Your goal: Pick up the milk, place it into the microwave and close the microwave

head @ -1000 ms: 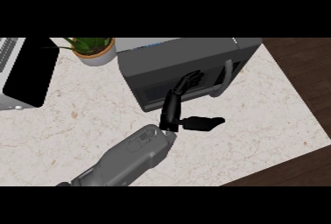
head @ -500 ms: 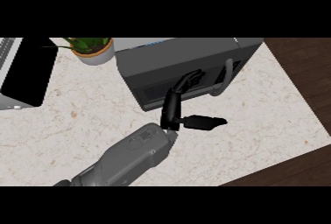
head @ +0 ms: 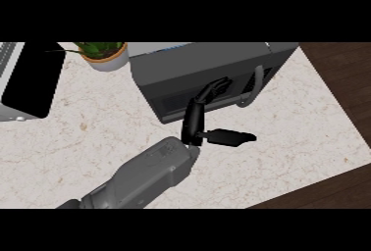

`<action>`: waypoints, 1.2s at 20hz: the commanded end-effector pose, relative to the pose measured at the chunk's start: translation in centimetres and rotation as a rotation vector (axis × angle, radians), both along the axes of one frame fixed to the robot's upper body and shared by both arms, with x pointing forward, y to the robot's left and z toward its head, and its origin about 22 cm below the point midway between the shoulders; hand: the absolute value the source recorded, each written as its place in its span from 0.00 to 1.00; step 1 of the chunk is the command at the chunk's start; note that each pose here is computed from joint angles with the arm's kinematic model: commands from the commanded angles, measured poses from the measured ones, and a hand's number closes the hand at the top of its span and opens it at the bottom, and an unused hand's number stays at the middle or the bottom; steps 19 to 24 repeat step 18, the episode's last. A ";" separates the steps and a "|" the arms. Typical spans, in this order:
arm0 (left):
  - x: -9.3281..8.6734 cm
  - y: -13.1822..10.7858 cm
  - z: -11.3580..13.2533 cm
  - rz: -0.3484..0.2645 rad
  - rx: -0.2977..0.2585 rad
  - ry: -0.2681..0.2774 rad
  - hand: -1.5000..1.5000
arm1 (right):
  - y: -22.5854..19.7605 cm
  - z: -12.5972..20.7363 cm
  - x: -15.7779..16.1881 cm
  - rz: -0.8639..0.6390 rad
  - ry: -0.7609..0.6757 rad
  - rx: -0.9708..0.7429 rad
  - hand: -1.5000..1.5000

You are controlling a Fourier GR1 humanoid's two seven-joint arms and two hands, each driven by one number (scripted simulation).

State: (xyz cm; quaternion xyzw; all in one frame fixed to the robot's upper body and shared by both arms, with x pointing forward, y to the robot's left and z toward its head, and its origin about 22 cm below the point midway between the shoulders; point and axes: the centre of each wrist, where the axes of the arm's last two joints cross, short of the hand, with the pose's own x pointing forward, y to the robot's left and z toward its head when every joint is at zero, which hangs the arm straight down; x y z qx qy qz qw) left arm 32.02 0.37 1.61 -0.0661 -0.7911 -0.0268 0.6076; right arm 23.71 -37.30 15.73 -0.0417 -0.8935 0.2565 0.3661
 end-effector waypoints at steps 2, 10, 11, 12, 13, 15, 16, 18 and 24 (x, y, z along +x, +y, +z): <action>2.0 0.3 1.2 0.071 -0.009 0.001 0.00 | 1.2 -3.0 1.0 0.112 0.100 0.205 0.00; 2.3 0.5 1.0 0.077 -0.017 -0.006 0.00 | 0.2 -3.1 2.0 0.156 0.171 0.255 0.00; 2.3 0.5 1.0 0.081 -0.014 -0.010 0.00 | 0.4 -3.1 2.1 0.168 0.176 0.267 0.00; 2.2 0.5 1.0 0.086 -0.025 -0.005 0.00 | -0.1 -3.1 2.2 0.163 0.182 0.275 0.00; 2.4 0.4 1.3 0.084 -0.029 -0.009 0.00 | -0.3 -2.9 2.4 0.167 0.184 0.277 0.00; 2.4 0.5 1.0 0.096 -0.022 -0.005 0.00 | -0.6 -2.9 2.5 0.183 0.191 0.292 0.00; 2.4 0.6 0.9 0.094 -0.025 -0.008 0.00 | -0.8 -2.7 2.7 0.177 0.193 0.282 0.00; 2.5 0.7 0.8 0.100 -0.030 0.005 0.00 | -1.5 -2.4 2.7 0.173 0.200 0.284 0.00; 2.5 0.7 0.8 0.100 -0.030 0.005 0.00 | -1.5 -2.4 2.7 0.173 0.200 0.284 0.00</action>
